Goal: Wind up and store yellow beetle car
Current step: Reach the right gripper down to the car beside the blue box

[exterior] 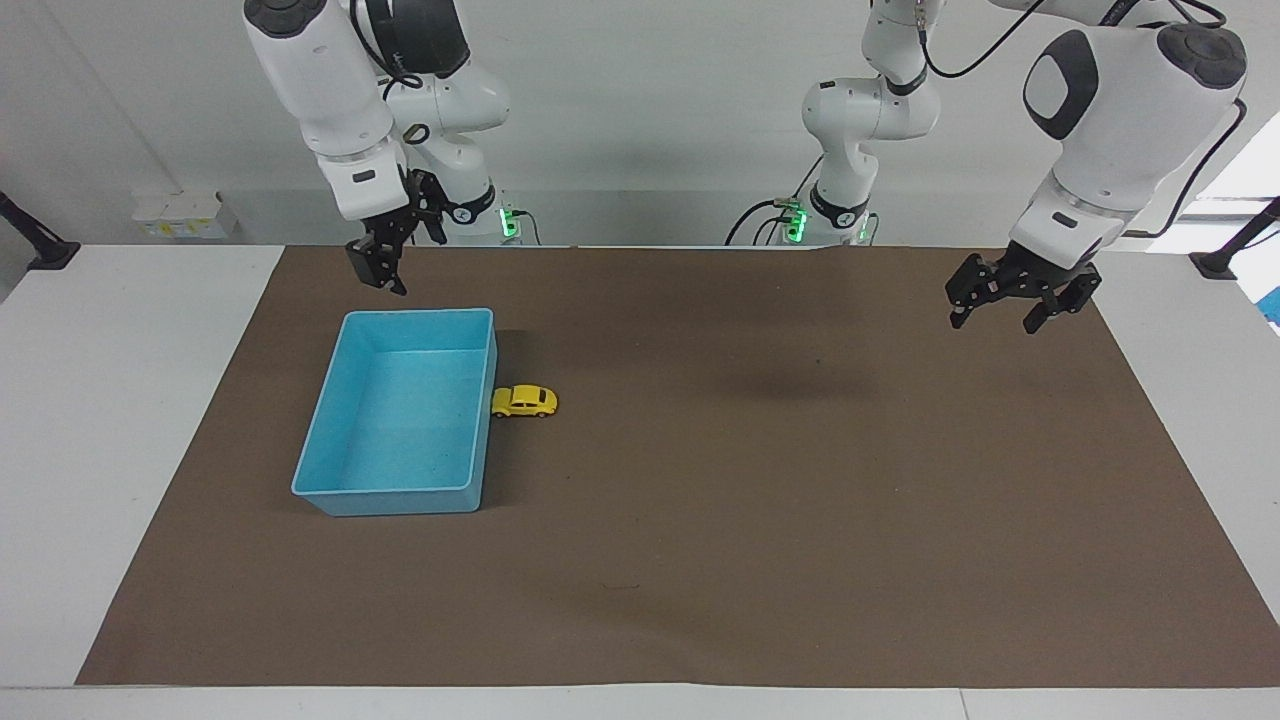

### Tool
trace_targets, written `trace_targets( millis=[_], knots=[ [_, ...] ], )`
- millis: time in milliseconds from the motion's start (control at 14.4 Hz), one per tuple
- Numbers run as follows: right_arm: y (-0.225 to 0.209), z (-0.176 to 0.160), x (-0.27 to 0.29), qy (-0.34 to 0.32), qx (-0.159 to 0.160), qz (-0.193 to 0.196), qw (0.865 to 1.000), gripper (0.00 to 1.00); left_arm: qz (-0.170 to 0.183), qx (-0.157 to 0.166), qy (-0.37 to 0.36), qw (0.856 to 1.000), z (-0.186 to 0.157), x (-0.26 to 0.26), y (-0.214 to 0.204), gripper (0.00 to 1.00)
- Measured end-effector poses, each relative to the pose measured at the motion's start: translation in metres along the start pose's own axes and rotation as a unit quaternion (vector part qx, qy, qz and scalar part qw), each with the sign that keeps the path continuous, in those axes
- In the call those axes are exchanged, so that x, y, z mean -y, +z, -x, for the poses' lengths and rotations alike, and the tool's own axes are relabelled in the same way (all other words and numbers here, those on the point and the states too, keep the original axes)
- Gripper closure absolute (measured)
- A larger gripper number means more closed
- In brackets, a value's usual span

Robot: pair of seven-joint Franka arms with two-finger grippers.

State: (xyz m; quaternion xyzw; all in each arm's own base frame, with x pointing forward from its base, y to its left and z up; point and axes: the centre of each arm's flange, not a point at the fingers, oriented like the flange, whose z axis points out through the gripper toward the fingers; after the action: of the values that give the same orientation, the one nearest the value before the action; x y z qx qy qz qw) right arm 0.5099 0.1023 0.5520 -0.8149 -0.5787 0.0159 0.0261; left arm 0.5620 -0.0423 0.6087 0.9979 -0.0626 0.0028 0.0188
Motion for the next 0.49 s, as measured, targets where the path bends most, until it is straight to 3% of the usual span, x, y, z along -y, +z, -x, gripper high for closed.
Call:
trace_targets(
  millis=[209,487],
  knots=[
    [0.041,-0.039,0.005,-0.041,0.018,0.0,0.999,0.0,0.0,0.004,0.0,1.0,0.011,-0.002,-0.025,0.0],
    [0.098,-0.067,-0.004,-0.099,0.017,0.009,0.995,0.0,0.001,0.006,0.002,1.0,0.011,-0.004,-0.024,0.0]
  ],
)
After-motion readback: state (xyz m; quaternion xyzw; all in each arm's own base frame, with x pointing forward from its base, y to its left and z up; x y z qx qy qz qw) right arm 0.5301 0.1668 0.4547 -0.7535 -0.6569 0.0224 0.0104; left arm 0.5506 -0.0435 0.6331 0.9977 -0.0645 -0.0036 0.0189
